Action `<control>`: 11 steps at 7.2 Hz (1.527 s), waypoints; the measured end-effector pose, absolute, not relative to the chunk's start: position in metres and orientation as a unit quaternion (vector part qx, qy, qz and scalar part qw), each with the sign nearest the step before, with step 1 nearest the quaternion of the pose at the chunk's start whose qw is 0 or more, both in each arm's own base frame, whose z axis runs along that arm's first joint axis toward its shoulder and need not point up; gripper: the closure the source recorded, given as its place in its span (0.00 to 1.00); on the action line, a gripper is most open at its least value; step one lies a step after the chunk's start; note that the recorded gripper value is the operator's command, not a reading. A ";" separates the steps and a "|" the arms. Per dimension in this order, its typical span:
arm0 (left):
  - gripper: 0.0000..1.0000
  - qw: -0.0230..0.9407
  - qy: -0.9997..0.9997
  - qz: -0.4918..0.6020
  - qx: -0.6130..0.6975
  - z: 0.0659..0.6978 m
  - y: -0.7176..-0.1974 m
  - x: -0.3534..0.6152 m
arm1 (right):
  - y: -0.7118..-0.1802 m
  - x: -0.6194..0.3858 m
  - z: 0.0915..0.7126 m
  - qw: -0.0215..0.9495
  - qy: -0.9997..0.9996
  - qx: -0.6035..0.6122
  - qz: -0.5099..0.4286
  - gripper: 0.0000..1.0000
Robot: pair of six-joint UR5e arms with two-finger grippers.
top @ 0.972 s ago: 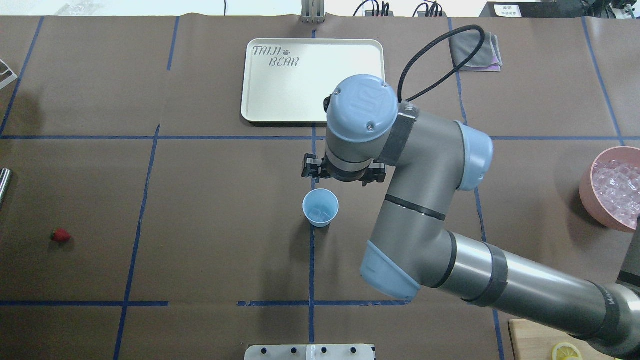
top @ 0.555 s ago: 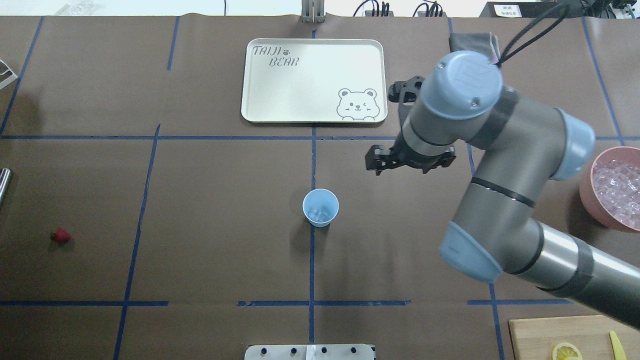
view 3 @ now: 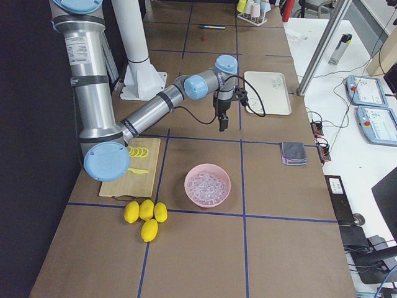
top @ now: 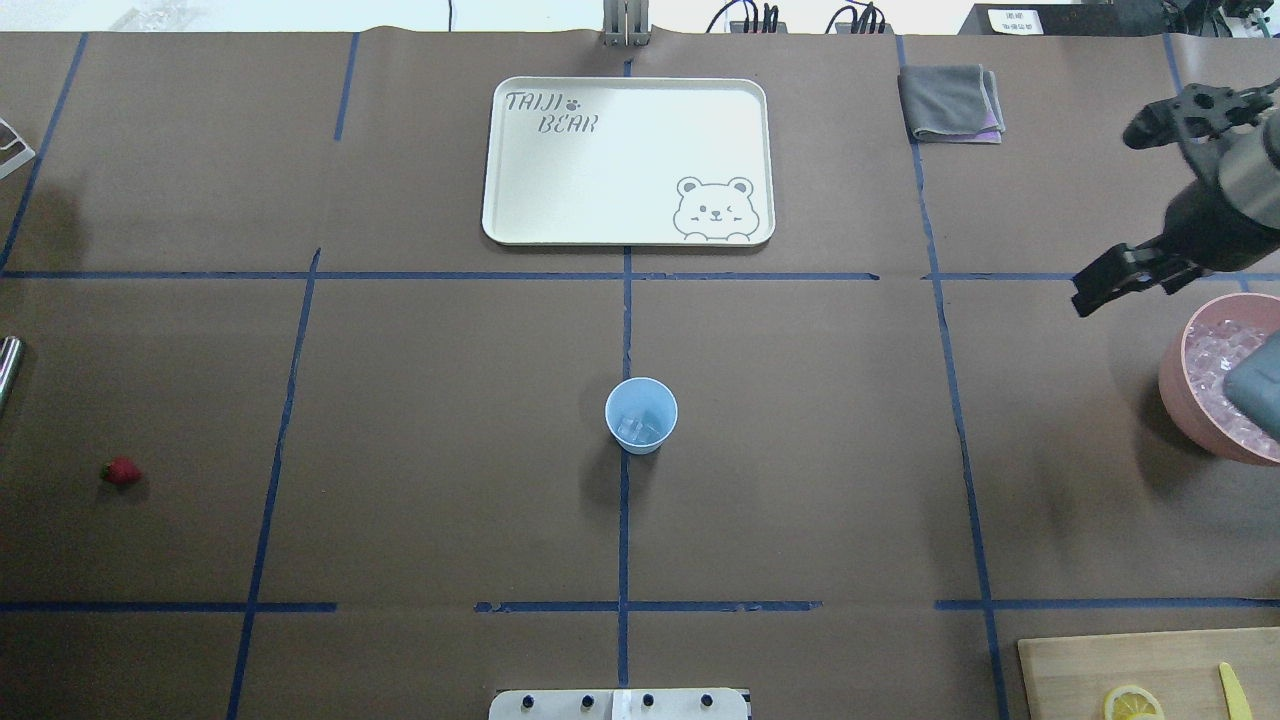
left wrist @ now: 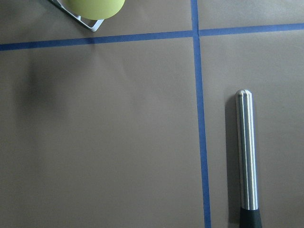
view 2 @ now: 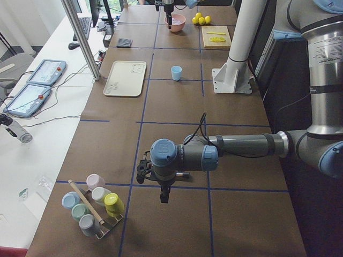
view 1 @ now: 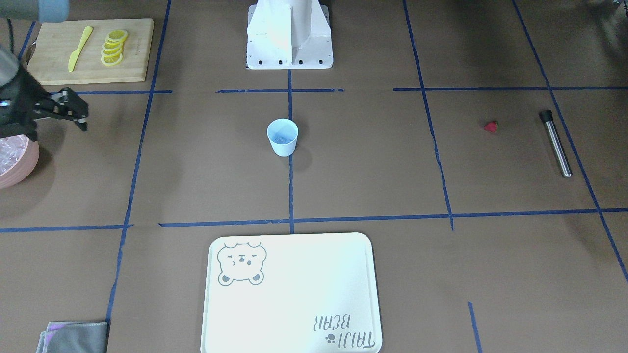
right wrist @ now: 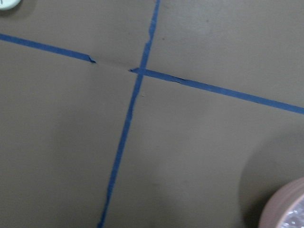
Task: Mash ice and strawberries in cup
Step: 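Move the right gripper back over the pink bowl, then lower the right gripper and grasp a third ice cube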
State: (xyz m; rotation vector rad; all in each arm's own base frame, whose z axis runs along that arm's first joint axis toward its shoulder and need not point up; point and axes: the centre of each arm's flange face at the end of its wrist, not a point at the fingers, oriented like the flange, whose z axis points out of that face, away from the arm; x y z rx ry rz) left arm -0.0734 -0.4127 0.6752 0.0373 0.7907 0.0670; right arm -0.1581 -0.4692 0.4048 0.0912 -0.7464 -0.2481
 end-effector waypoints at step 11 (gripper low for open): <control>0.00 0.922 0.386 0.033 0.019 0.674 -0.413 -0.073 | -0.443 -0.072 0.643 0.919 -0.355 0.072 -0.157 0.03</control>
